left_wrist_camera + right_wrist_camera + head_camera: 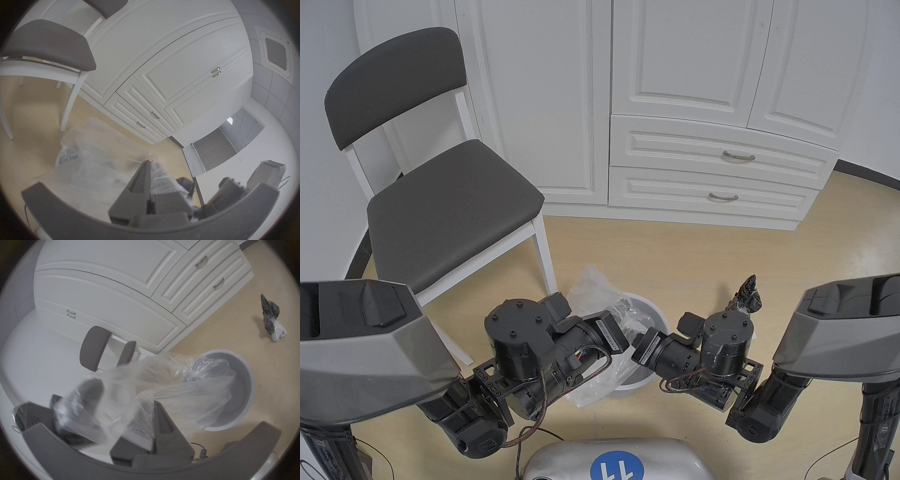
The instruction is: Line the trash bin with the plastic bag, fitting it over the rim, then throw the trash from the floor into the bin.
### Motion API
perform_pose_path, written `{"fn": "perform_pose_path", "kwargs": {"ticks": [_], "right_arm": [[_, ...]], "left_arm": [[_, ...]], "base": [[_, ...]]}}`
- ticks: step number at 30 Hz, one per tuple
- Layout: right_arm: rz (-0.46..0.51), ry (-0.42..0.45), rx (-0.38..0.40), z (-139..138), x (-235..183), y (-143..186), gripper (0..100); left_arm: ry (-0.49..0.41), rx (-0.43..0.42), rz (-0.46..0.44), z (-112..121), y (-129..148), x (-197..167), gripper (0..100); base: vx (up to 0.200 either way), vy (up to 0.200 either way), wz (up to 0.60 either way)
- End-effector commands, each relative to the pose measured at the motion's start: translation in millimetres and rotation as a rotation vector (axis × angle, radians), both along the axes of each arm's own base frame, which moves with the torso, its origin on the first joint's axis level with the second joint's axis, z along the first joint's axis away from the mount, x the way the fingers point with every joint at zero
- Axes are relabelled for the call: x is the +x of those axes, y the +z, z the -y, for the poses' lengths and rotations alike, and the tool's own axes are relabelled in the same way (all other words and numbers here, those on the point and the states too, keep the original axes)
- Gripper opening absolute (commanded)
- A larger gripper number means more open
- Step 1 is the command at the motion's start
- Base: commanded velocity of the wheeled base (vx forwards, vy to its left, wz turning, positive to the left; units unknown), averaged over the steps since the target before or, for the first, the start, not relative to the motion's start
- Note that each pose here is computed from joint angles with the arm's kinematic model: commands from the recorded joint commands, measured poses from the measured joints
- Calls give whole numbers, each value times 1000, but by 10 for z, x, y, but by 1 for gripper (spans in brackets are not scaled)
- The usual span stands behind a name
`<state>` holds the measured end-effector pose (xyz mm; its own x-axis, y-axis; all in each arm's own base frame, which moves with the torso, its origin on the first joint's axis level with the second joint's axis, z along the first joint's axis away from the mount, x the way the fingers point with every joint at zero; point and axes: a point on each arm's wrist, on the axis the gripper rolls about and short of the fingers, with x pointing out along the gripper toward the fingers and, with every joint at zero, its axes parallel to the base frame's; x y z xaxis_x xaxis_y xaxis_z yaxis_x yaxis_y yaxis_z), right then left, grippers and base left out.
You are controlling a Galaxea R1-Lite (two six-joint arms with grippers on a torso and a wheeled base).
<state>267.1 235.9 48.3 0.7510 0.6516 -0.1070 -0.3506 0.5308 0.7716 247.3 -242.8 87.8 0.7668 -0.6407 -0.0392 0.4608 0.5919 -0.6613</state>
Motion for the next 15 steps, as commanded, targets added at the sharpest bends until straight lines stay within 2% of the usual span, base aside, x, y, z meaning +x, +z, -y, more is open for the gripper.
{"fn": "perform_pose_path", "kwargs": {"ticks": [1,8,13,15], "right_arm": [[-80,9,-67,-4,17,-392,0],[-89,-14,-74,57,64,-440,0],[-91,-61,-73,226,99,-443,0],[-110,-89,-86,379,85,-464,0]], "left_arm": [[9,-12,11,-18,50,10,0],[-9,2,-5,14,-14,-27,0],[-34,14,-17,88,-70,-88,0],[-51,14,-19,123,-71,-135,0]], "base": [[0,0,0],[0,0,0],[0,0,0],[0,0,0]]}}
